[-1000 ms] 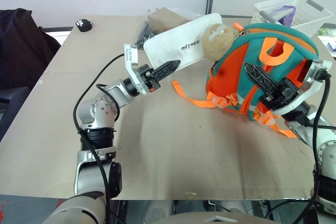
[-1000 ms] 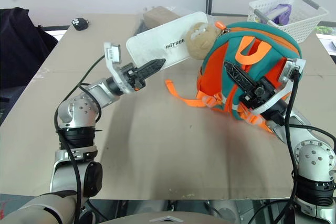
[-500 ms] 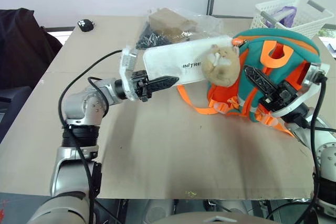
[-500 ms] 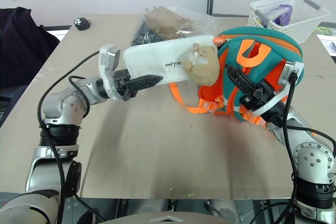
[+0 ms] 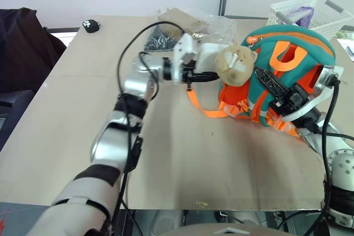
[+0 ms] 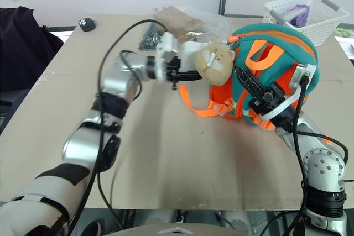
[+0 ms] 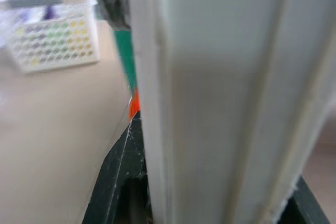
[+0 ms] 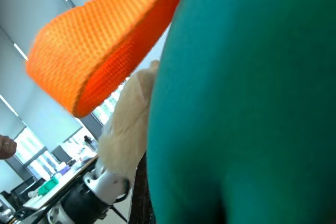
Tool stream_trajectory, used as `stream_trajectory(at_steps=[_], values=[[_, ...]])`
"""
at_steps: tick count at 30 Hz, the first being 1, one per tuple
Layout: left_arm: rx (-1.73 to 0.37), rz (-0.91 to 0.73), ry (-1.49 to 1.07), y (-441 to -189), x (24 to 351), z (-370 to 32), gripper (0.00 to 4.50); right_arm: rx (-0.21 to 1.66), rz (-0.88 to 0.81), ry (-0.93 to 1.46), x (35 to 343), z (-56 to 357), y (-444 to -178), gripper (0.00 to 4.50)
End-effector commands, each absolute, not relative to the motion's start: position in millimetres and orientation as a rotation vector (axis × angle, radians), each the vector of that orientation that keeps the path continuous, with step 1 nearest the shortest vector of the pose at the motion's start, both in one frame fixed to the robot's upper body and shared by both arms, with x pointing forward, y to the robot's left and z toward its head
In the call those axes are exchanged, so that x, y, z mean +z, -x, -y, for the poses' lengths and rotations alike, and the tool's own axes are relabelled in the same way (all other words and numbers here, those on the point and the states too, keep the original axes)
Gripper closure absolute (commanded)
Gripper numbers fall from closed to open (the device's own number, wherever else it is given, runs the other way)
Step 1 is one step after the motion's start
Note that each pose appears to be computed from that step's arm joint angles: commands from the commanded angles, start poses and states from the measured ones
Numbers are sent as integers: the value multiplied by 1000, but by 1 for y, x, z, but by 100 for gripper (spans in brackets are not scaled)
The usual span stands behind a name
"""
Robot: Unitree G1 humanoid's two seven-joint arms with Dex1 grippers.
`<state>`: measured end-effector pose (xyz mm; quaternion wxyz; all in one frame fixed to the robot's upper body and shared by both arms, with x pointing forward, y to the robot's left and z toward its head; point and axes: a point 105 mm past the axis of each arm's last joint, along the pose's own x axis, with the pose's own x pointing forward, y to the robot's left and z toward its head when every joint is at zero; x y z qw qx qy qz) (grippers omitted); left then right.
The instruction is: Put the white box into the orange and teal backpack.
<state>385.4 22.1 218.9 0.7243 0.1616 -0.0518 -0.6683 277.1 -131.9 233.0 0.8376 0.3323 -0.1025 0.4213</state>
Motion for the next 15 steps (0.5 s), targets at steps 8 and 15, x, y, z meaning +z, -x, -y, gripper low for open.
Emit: stream_trajectory(at_steps=[8,15], values=[[-1435,242,-478,-386,251,66,156,930,280,-695,242,111,-271,450],[-1446,203,-142,-389,249,42,7,899,293,-687,238,113,-268,450]])
